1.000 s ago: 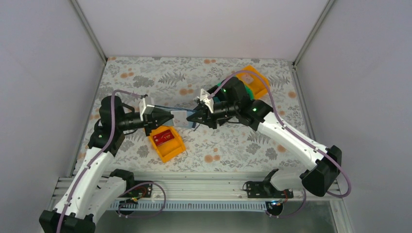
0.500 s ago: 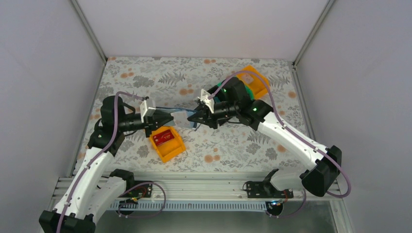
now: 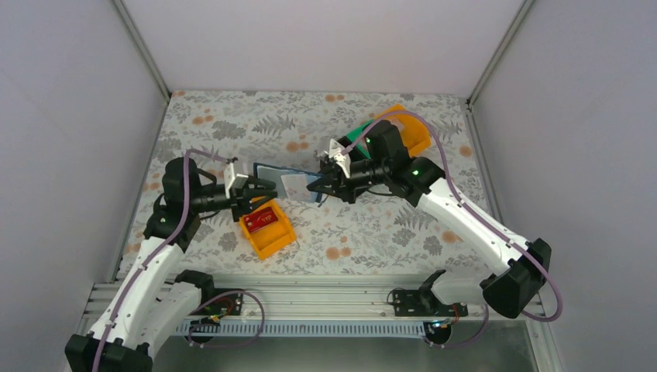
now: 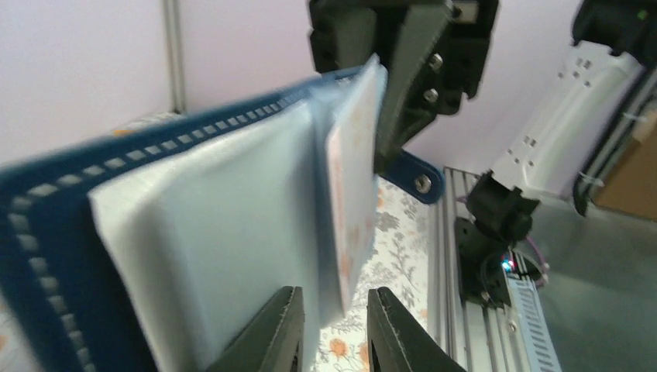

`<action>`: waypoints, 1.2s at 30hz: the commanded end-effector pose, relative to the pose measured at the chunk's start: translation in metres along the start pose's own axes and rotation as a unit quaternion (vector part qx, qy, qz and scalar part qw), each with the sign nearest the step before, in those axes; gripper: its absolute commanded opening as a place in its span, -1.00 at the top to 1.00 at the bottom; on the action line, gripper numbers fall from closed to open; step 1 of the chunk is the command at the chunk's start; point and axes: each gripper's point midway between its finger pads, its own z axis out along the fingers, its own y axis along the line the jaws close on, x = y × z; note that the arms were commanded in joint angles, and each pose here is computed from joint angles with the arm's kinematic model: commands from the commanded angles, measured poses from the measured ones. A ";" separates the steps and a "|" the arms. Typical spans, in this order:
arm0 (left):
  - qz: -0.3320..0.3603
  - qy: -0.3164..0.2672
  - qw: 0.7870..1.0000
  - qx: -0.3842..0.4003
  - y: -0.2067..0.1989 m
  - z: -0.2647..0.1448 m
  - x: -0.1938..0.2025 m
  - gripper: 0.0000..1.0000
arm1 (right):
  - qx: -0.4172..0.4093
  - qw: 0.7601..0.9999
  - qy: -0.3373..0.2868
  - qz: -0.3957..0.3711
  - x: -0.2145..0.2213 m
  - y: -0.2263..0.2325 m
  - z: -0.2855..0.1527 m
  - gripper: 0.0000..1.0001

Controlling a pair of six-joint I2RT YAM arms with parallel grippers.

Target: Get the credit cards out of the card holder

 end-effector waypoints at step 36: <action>-0.004 -0.044 0.998 0.046 -0.011 0.015 -0.022 0.95 | -0.050 0.996 -0.046 -0.056 -0.031 0.025 -0.013 0.84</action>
